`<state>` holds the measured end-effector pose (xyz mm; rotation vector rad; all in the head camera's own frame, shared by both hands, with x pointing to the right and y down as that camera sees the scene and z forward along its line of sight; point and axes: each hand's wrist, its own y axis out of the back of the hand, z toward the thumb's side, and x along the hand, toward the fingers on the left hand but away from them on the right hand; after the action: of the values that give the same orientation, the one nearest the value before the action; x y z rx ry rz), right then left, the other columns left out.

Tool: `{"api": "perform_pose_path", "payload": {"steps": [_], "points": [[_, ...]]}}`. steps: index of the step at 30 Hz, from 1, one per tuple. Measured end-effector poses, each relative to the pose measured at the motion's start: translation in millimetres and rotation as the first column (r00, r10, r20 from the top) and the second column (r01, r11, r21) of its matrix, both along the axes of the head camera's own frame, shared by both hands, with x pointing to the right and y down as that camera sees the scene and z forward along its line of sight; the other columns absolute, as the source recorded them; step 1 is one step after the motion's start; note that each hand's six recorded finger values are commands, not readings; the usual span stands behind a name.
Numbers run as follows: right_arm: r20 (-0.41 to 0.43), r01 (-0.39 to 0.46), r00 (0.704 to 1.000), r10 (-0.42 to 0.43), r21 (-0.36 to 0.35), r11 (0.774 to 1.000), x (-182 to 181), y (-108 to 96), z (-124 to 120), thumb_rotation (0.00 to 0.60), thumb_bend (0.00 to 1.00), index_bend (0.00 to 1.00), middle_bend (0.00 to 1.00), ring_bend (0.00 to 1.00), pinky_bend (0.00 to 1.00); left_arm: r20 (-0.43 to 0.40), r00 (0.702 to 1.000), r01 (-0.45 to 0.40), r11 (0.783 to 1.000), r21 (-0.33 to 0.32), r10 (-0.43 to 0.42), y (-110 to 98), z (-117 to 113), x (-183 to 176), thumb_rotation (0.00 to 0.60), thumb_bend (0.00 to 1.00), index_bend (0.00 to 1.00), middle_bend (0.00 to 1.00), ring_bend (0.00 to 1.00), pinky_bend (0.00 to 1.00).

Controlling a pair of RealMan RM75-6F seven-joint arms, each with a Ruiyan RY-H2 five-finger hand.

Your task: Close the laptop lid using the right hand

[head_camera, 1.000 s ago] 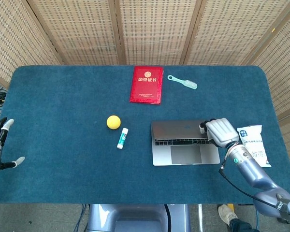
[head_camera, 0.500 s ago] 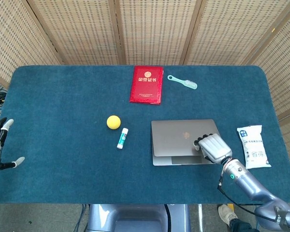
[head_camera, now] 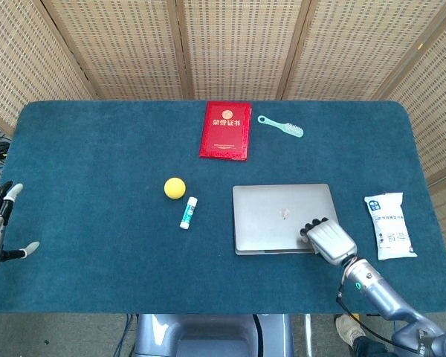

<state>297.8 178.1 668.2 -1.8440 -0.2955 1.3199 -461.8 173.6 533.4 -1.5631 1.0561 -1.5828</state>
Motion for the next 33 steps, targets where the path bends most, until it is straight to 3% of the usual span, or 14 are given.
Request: {"api": "perform_pose_path", "payload": {"steps": [15,22,25,26,28,30,32,33], "points": [[-0.03,0.022,0.999,-0.022,-0.013,1.0,12,16,14,0.6,1.0,0.45,0.41,0.34,0.44,0.0,1.0,-0.001,1.0,-0.005,0.001,1,1,0,0.6,0.0,0.0,0.0,0.0,0.0],[0.042,-0.041,0.998,0.037,0.086,0.995,14,-7,-14,0.6,1.0,0.45,0.39,0.31,0.44,-0.001,1.0,0.002,1.0,-0.006,-0.002,0,1,0,0.6,0.0,0.0,0.0,0.0,0.0],[0.088,-0.085,0.993,0.072,0.145,0.986,18,-18,-34,0.6,1.0,0.37,0.29,0.23,0.41,-0.003,1.0,0.002,1.0,-0.005,-0.002,1,1,0,0.6,0.0,0.0,0.0,0.0,0.0],[0.107,-0.104,0.99,0.087,0.169,0.98,20,-23,-42,0.6,0.94,0.3,0.22,0.17,0.36,-0.002,1.0,0.002,1.0,-0.005,-0.002,1,1,0,0.6,0.0,0.0,0.0,0.0,0.0],[0.134,-0.136,0.985,0.11,0.207,0.969,25,-28,-53,0.6,0.65,0.16,0.08,0.05,0.24,-0.002,1.0,0.0,1.0,-0.006,0.0,2,1,0,0.6,0.0,0.0,0.0,0.0,0.0],[0.163,-0.178,0.977,0.14,0.254,0.951,32,-32,-66,0.6,0.23,0.02,0.0,0.0,0.11,-0.003,1.0,-0.004,1.0,-0.005,0.004,3,1,0,0.6,0.0,0.0,0.0,0.0,0.0],[0.187,-0.219,0.968,0.169,0.291,0.931,41,-33,-76,0.6,0.05,0.0,0.0,0.0,0.04,-0.003,1.0,-0.009,1.0,-0.002,0.009,4,1,0,0.6,0.0,0.0,0.0,0.0,0.0],[0.202,-0.249,0.96,0.192,0.312,0.917,47,-32,-83,0.6,0.0,0.0,0.0,0.0,0.02,-0.004,1.0,-0.011,1.0,0.0,0.011,5,1,0,0.6,0.0,0.0,0.0,0.0,0.0]]}}
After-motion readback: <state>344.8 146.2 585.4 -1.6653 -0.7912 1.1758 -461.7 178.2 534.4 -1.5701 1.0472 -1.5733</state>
